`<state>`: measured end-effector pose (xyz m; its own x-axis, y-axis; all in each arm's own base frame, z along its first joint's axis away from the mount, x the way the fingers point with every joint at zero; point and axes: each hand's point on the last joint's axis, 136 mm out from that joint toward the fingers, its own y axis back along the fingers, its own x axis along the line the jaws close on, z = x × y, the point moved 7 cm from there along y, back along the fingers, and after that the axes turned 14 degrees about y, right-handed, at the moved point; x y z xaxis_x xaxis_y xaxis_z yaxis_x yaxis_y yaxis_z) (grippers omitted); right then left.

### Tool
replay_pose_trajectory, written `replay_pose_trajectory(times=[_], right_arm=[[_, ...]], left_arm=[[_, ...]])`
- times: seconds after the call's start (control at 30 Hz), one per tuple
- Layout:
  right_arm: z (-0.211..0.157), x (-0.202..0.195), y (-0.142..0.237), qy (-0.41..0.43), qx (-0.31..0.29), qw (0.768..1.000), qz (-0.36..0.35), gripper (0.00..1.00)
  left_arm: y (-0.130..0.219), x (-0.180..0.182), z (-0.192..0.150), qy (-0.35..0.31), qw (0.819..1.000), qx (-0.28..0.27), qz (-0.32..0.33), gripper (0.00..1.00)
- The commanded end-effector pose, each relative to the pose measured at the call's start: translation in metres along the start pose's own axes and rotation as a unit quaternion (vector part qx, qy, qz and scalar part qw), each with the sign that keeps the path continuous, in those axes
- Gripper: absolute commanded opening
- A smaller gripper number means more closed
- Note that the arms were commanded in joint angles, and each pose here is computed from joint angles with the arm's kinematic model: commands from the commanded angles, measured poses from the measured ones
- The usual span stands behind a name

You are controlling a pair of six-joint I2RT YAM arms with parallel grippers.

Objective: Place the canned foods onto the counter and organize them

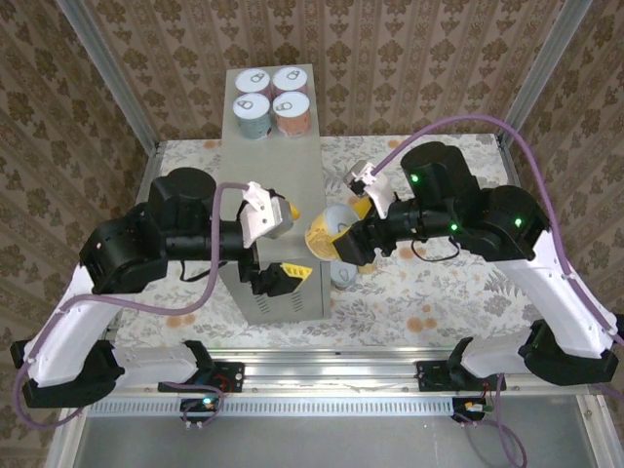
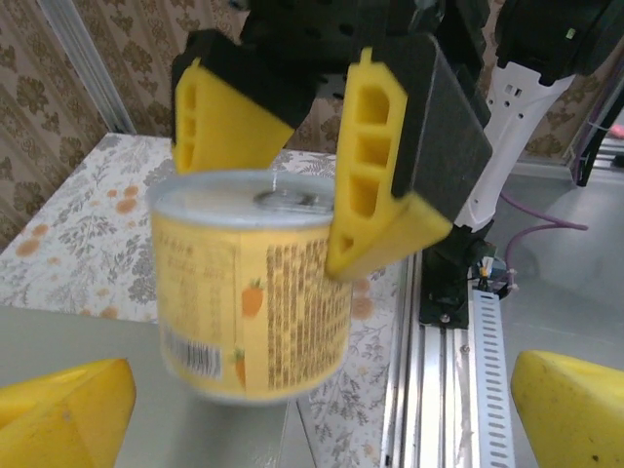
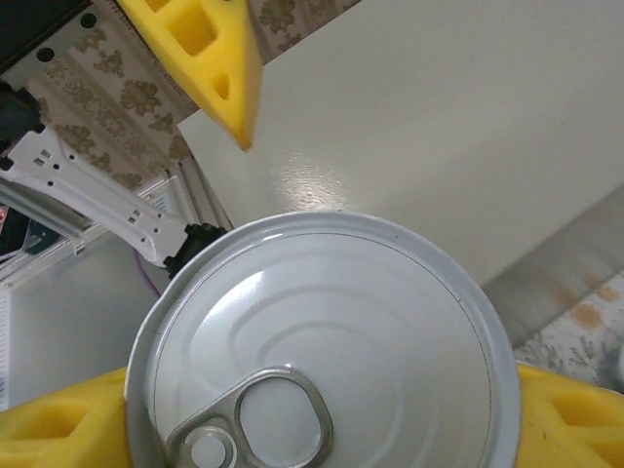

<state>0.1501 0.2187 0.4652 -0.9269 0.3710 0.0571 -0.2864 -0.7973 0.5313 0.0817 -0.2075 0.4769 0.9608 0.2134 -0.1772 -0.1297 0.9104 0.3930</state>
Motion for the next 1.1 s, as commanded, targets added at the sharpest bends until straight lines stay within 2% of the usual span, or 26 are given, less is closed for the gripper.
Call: replay_pose_trajectory(times=[0.0, 0.13, 0.27, 0.43, 0.8, 1.07], right_arm=[[0.025, 0.009, 0.011, 0.014, -0.054, 0.998, 0.005, 0.64], [0.032, 0.017, 0.007, 0.022, -0.054, 0.998, 0.011, 0.64], [0.036, 0.025, 0.008, 0.031, -0.058, 0.998, 0.012, 0.64], [0.038, 0.023, -0.008, 0.029, -0.041, 0.999, -0.006, 0.63], [0.038, 0.015, -0.013, 0.022, -0.031, 0.998, -0.058, 0.65], [0.039, 0.014, -0.014, 0.021, -0.035, 0.997, -0.062, 0.81]], left_arm=[[-0.010, 0.003, 0.002, -0.035, 0.999, -0.001, 0.033, 0.99], [-0.022, 0.006, -0.002, -0.054, 0.996, 0.016, 0.065, 0.97], [-0.030, 0.008, -0.003, -0.071, 0.993, 0.008, 0.094, 0.94], [-0.038, 0.009, -0.005, -0.085, 0.989, 0.014, 0.116, 0.90], [-0.029, 0.012, -0.009, -0.093, 0.985, -0.012, 0.145, 0.69], [-0.021, 0.013, -0.011, -0.096, 0.982, -0.031, 0.157, 0.64]])
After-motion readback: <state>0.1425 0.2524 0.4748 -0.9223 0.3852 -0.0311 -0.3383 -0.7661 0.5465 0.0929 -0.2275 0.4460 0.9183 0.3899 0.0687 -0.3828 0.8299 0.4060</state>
